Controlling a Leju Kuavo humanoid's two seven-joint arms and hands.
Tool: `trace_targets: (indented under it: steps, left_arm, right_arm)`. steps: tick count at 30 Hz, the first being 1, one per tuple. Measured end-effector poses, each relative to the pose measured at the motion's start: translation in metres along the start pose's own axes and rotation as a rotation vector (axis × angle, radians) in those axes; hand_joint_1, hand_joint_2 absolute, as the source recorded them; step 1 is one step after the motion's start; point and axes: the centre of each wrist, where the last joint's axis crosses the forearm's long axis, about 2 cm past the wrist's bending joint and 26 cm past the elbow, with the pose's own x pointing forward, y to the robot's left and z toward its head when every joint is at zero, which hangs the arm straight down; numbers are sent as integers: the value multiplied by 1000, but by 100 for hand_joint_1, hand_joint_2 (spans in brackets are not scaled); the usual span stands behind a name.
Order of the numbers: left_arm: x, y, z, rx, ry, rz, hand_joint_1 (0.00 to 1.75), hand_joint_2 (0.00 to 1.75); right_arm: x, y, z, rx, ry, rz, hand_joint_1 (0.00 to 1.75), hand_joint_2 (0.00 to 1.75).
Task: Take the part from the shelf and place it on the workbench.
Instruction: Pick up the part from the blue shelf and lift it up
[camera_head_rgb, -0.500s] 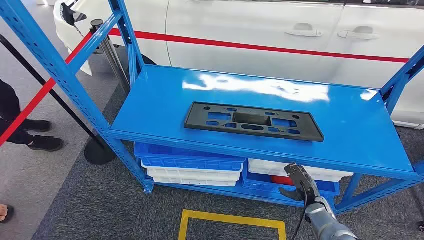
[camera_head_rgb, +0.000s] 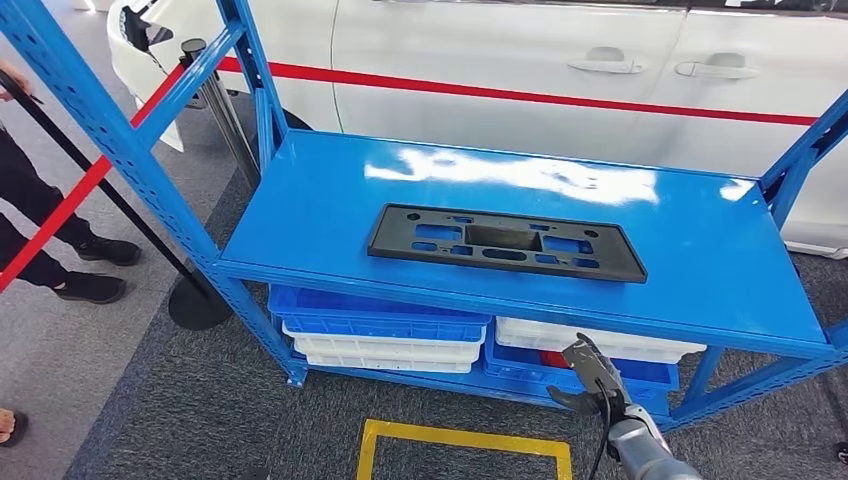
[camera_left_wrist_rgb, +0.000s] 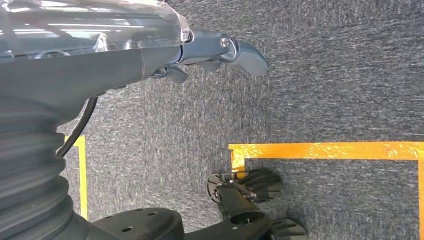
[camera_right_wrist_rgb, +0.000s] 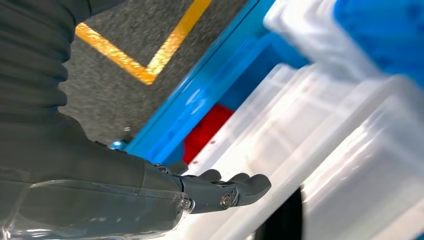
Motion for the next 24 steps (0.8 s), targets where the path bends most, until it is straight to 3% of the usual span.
trace_targets:
  steps: [13,24]
  left_arm:
    - [0,-2,1,15,4,17,0,175]
    - [-2,-4,1,15,2,28,0,175]
  right_arm:
    - [14,11,11,103,-141,-20,0,175]
    - [74,29,22,215,-406,-75,0,175]
